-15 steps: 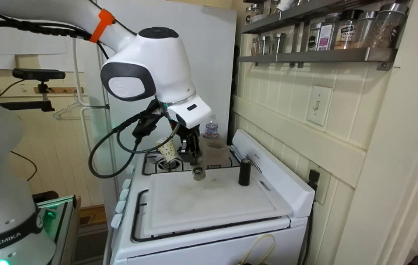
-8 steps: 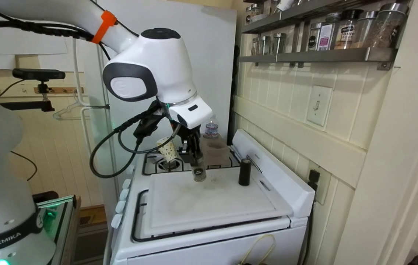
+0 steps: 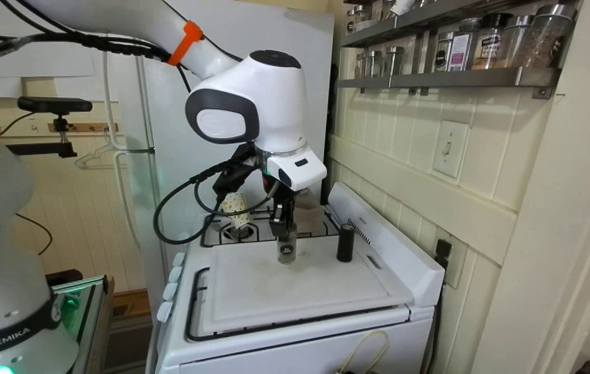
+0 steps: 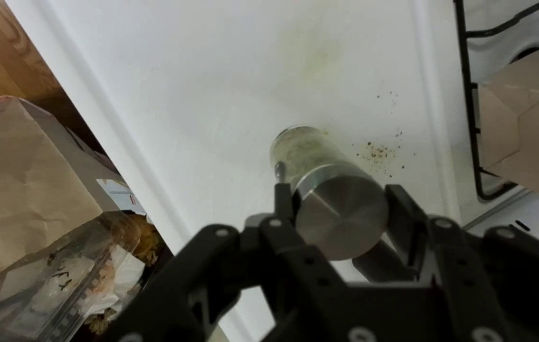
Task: Move the brown spice bottle to the right
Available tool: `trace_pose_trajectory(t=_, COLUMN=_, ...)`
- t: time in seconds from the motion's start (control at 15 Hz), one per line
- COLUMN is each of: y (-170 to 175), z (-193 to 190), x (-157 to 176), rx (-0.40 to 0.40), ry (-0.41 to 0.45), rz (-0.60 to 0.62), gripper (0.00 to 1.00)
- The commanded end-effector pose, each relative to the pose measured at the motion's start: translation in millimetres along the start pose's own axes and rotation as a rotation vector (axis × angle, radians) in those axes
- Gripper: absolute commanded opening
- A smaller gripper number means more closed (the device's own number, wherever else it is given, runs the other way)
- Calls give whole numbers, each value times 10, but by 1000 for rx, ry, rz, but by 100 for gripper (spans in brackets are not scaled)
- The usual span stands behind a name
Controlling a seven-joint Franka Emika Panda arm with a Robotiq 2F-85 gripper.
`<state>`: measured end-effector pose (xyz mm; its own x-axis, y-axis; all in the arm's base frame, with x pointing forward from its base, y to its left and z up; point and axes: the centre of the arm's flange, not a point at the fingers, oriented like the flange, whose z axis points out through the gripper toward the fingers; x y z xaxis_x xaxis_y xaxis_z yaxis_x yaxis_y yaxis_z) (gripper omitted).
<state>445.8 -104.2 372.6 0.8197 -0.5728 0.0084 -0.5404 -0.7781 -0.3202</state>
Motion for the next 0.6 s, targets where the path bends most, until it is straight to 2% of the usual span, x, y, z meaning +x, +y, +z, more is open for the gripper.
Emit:
trace_pose_trajectory(t=0.0, y=-161, z=162, x=288, rx=-54, ry=-90, rz=7, gripper=26)
trace_pose_trajectory(t=0.2, y=-216, z=310, x=391, rx=-114, ry=-63, rz=-18, gripper=26)
trace_pose_trajectory(t=0.53, y=-306, z=497, x=427, rx=-183, ry=-68, rz=-89, gripper=26)
